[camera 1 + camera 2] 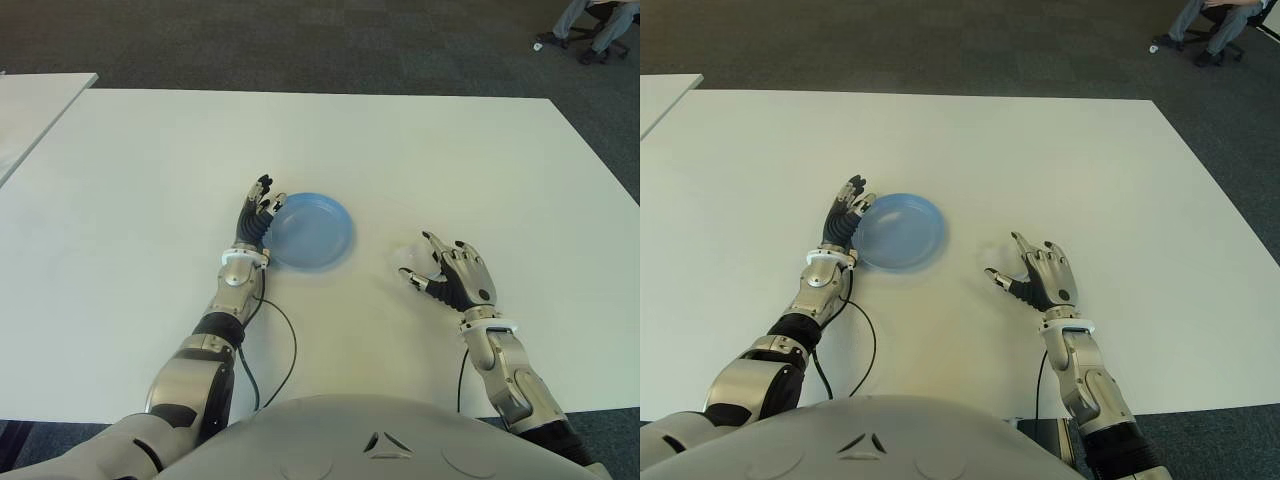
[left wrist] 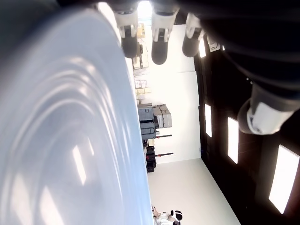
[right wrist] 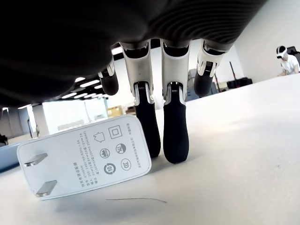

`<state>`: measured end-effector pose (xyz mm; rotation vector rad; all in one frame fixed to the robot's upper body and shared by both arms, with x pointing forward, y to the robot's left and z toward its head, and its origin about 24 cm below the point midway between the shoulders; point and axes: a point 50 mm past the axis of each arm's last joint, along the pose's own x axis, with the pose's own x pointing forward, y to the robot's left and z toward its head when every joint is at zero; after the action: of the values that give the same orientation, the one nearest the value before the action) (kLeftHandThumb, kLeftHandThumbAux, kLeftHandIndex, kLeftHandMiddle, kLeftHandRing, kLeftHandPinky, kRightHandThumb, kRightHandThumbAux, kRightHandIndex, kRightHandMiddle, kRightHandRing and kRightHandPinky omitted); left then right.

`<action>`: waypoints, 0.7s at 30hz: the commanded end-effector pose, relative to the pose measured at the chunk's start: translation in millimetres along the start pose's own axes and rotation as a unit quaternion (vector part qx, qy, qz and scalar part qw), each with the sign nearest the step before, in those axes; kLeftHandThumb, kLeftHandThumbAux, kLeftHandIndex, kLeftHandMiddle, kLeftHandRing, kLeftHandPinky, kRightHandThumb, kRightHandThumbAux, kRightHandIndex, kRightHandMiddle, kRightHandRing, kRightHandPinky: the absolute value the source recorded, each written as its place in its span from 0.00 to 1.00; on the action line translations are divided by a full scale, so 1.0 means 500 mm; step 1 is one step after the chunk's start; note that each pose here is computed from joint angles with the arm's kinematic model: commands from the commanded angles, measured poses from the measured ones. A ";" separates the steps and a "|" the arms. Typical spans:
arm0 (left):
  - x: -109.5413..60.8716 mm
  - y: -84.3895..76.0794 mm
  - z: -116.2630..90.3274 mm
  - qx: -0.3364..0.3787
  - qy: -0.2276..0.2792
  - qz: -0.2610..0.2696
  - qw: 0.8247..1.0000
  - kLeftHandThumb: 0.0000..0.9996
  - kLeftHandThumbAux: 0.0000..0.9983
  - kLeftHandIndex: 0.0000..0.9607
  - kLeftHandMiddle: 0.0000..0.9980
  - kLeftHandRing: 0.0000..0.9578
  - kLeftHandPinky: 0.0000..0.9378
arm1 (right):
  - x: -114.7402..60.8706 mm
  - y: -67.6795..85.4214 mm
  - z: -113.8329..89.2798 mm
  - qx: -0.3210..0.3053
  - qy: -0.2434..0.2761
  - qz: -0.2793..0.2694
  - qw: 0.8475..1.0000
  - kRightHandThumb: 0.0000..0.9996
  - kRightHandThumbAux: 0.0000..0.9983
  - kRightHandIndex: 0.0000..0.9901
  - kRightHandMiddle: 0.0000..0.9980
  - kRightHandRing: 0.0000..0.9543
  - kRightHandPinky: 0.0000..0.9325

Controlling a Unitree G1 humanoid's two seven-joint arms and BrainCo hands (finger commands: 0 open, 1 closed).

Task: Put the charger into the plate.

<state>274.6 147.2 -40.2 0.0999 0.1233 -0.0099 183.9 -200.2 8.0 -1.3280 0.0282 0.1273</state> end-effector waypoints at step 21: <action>-0.028 -0.010 -0.056 0.010 0.077 -0.012 0.997 0.00 0.48 0.04 0.12 0.08 0.03 | -0.009 0.014 0.003 0.017 0.003 0.011 1.000 0.25 0.14 0.00 0.00 0.00 0.00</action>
<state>276.7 146.0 -40.2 0.1045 0.1260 -0.0161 182.6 -200.9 8.4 -1.3177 0.0266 0.1073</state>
